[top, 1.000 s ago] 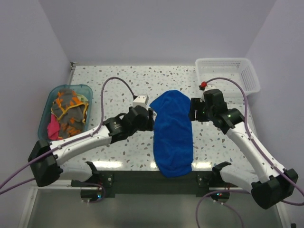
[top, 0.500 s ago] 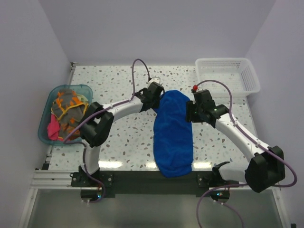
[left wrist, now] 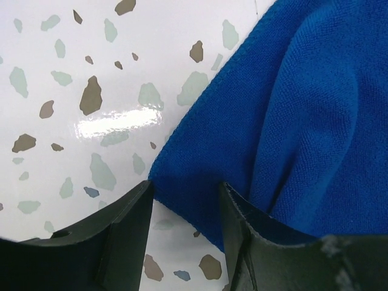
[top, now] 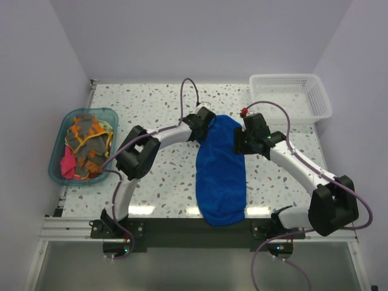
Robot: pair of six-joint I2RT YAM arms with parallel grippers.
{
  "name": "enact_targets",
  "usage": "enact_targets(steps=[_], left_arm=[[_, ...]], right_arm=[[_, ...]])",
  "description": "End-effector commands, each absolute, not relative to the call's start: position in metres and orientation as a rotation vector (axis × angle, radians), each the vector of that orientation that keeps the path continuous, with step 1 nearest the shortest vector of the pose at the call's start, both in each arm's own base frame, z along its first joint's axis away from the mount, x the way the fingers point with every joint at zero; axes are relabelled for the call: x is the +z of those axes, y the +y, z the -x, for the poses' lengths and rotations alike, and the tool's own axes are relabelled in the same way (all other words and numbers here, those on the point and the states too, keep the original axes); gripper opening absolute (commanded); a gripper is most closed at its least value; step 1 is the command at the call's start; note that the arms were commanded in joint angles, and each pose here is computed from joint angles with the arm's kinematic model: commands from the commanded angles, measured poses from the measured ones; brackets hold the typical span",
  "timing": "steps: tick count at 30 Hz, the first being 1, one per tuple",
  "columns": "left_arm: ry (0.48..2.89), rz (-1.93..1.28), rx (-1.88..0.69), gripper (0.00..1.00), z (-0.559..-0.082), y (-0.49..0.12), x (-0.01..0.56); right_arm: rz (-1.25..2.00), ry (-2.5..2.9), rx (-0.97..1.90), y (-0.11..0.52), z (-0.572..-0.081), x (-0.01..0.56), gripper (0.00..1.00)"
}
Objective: Fold and stack the towels
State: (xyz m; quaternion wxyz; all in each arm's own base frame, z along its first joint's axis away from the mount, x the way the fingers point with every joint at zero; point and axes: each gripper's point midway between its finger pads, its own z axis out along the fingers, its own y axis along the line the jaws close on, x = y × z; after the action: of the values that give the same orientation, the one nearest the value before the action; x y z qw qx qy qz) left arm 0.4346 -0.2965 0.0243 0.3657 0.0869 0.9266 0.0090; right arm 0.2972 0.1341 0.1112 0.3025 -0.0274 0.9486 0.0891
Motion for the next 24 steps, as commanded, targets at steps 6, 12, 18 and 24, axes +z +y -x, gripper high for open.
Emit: enact_targets(steps=[6,12,18,24], left_arm=[[2.443,-0.206,0.287,0.38,-0.413,-0.244,-0.004],[2.443,-0.207,0.356,0.35,-0.403,-0.214,-0.002],[2.444,-0.246,0.398,0.38,-0.41,-0.193,0.006],[2.419,-0.327,0.426,0.45,-0.428,-0.182,0.021]], right_arm=[[0.098,2.557,0.26,0.141,-0.296,0.085,0.52],[0.061,2.686,0.25,0.137,-0.272,0.046,0.49],[0.02,2.829,0.225,0.129,-0.234,0.017,0.45],[0.039,2.91,0.176,0.128,-0.202,0.007,0.45]])
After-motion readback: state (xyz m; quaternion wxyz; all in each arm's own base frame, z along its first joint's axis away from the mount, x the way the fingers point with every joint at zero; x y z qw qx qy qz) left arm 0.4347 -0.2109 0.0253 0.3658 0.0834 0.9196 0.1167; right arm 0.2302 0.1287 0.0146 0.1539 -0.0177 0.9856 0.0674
